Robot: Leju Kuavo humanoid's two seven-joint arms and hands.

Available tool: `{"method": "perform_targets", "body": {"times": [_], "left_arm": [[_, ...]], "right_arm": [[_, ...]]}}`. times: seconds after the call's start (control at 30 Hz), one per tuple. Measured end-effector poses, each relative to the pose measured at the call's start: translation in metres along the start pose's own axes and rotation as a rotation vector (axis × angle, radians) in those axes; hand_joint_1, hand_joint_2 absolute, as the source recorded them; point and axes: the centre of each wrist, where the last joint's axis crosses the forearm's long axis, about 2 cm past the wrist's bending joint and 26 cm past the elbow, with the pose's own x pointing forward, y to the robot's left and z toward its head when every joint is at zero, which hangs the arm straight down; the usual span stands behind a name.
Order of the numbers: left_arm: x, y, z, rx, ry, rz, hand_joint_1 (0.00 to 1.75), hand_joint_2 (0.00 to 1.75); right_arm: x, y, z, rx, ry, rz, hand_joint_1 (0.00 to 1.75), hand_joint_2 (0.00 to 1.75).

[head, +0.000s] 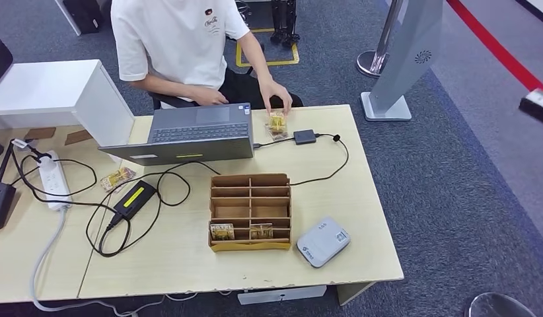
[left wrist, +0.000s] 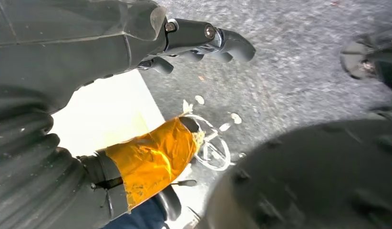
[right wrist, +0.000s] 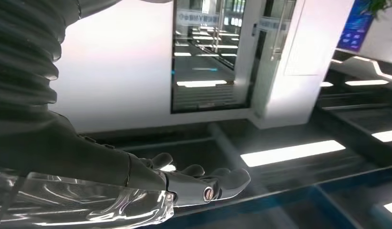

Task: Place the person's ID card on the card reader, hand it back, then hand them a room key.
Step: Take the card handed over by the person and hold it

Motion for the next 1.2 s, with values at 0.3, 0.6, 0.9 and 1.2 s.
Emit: {"method": "perform_targets", "body": {"times": [0.3, 0.6, 0.9, 1.2], "left_arm": [[0.0, 0.0, 0.0, -0.007, -0.002, -0.002, 0.0, 1.75], [0.0, -0.003, 0.0, -0.008, 0.0, 0.02, 0.0, 1.75], [0.001, -0.004, 0.0, -0.009, -0.023, 0.014, 0.0, 1.75], [0.001, -0.006, -0.001, 0.026, -0.141, -0.078, 0.0, 1.75]], "right_arm": [[-0.013, 0.001, -0.02, 0.054, 0.052, 0.004, 0.0, 1.75], [0.024, -0.009, -0.01, 0.008, -0.013, -0.029, 0.0, 1.75], [0.082, -0.017, -0.007, -0.068, -0.113, -0.048, 0.0, 1.75], [0.145, -0.032, 0.004, -0.102, -0.232, -0.093, 0.0, 1.75]]}}
